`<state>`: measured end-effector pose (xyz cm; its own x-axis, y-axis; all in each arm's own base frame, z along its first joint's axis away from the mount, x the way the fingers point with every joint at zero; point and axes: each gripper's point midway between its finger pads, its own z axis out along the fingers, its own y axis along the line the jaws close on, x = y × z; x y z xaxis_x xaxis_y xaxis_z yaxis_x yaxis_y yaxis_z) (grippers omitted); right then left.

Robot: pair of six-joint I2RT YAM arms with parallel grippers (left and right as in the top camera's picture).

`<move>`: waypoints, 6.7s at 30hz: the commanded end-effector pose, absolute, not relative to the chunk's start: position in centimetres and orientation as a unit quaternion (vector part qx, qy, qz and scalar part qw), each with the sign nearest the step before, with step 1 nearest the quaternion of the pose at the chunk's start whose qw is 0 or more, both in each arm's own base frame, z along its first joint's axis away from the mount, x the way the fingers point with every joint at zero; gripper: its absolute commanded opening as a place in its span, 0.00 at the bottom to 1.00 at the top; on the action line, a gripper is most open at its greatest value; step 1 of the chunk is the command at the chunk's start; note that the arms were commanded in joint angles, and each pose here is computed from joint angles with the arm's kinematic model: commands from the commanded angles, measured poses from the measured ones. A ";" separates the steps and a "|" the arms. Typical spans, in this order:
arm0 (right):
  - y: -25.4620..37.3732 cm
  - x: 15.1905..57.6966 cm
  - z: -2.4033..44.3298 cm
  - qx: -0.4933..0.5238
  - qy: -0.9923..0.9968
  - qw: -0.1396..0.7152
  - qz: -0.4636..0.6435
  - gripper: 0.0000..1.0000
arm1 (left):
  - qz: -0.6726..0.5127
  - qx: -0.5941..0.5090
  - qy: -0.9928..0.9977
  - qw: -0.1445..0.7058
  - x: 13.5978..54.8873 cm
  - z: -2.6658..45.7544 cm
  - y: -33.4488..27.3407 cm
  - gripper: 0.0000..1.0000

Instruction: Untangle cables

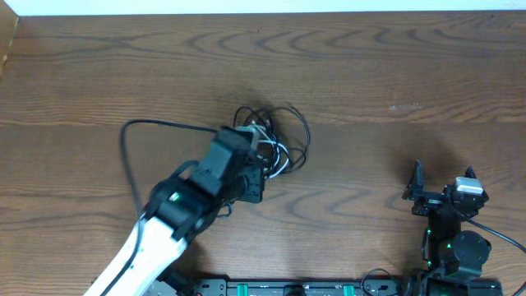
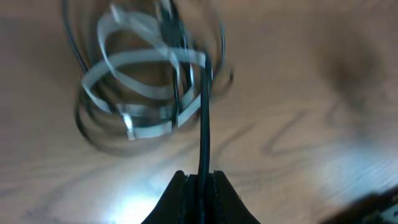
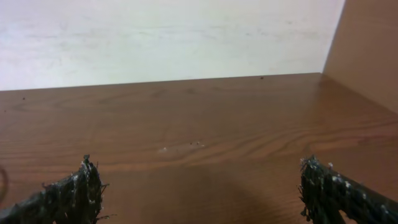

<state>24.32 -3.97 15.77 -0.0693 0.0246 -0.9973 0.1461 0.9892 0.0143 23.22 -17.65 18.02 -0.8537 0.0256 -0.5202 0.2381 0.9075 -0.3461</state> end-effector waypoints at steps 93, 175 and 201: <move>-3.9 24.3 15.7 0.053 0.731 0.679 -0.048 0.99 | -0.060 -0.303 0.932 0.191 30.0 10.2 -6.9 0.08; 17.0 30.4 10.0 0.120 0.873 0.290 0.374 0.99 | -0.160 -0.292 0.933 0.136 29.4 10.4 -10.9 0.08; 25.4 32.2 7.4 0.075 0.834 0.304 0.454 0.92 | -0.168 -0.250 0.944 0.135 28.7 10.4 -13.2 0.08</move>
<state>32.70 23.84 7.90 -0.7913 0.4199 -0.4444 -0.1337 0.5904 0.7959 28.41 -13.02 10.08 -0.8315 -0.5319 -0.1599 -0.4456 0.8107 -0.3796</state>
